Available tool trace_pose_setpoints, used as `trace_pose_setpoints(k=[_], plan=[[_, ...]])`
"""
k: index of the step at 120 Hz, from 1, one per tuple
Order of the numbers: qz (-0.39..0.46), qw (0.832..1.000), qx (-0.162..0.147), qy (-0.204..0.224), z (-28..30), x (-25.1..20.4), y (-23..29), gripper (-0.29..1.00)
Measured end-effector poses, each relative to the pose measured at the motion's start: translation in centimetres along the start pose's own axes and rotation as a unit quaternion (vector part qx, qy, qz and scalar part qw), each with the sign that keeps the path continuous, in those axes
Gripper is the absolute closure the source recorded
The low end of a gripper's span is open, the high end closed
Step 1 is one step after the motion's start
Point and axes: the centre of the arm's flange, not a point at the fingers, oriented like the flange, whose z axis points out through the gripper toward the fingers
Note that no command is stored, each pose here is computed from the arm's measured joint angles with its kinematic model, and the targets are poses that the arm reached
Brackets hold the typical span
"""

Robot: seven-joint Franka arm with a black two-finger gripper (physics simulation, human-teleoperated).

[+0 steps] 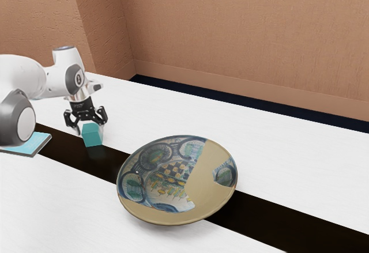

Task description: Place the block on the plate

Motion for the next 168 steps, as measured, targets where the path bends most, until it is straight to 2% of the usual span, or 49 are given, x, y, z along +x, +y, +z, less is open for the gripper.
trace_pose_setpoints(k=[19,28,92,112,122,137,153,168], plan=[[-0.003,1.0,-0.006,0.005,0.1,0.1,0.1,0.21],[-0.004,1.0,-0.007,0.006,0.1,0.2,0.1,0.25],[-0.007,1.0,-0.007,0.007,0.2,0.1,0.1,0.29],[-0.002,1.0,-0.003,0.009,-1.5,0.0,0.3,0.3],[0.008,1.0,-0.002,0.021,-4.6,-0.5,1.1,0.3],[0.065,0.998,0.004,0.024,-10.4,-4.9,7.9,0.3],[0.181,0.983,0.014,-0.012,-10.0,-14.1,21.9,0.31],[0.244,0.969,0.018,-0.026,-10.3,-21.2,28.9,0.31]])
